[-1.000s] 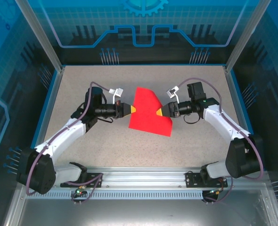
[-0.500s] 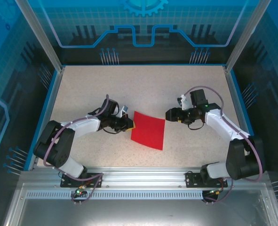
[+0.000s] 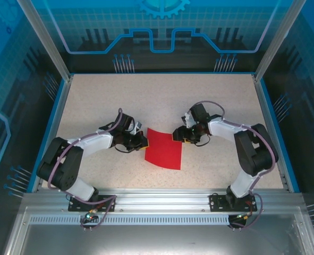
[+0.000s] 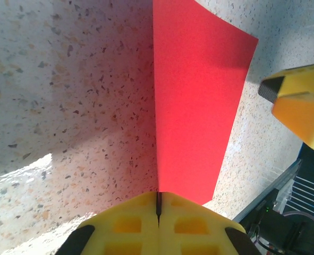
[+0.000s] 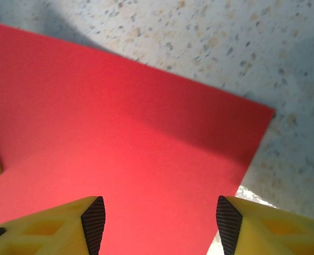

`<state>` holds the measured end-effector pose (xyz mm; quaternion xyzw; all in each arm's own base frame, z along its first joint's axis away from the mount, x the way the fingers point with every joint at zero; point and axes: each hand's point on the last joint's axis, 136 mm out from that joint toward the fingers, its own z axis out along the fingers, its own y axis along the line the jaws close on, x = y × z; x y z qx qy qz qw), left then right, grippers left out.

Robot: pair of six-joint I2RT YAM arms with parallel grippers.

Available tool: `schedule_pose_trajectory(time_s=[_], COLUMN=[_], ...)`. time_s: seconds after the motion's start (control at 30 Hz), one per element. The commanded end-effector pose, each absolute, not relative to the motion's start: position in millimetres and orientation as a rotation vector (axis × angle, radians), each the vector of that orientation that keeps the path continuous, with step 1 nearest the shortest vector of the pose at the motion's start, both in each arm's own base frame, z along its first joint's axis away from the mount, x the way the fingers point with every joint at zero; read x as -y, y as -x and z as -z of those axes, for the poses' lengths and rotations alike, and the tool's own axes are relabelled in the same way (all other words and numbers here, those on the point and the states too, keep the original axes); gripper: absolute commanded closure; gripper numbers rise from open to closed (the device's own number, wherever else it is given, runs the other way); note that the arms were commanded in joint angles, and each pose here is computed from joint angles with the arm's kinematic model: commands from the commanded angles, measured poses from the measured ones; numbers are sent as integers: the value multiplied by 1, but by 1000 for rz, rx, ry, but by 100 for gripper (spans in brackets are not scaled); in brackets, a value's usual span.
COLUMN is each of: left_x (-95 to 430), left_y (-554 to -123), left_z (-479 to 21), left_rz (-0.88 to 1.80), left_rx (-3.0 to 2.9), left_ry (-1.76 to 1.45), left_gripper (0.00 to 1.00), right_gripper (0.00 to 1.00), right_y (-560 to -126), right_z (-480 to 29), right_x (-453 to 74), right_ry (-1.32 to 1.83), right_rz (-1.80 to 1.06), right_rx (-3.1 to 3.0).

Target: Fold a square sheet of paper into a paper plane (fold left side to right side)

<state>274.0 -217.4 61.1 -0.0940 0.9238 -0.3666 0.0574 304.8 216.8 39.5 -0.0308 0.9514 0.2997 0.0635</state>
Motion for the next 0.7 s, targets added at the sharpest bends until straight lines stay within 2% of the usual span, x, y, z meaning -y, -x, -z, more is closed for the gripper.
schedule_pose_trajectory(time_s=[0.0, 0.47, 0.67], left_x=[211, 205, 203], left_y=[-270, -269, -266], left_z=[-68, -61, -63], left_rz=[1042, 998, 987], left_rx=[-2804, -2807, -2806], left_ry=[278, 364, 372], left_gripper=[100, 100, 100], right_gripper=[40, 39, 43], right_y=[-320, -324, -323], right_z=[-38, -49, -51], right_x=[-231, -240, -241], right_ry=[119, 172, 179], right_rz=[-894, -912, -923], right_rx=[-2854, -2822, -2817])
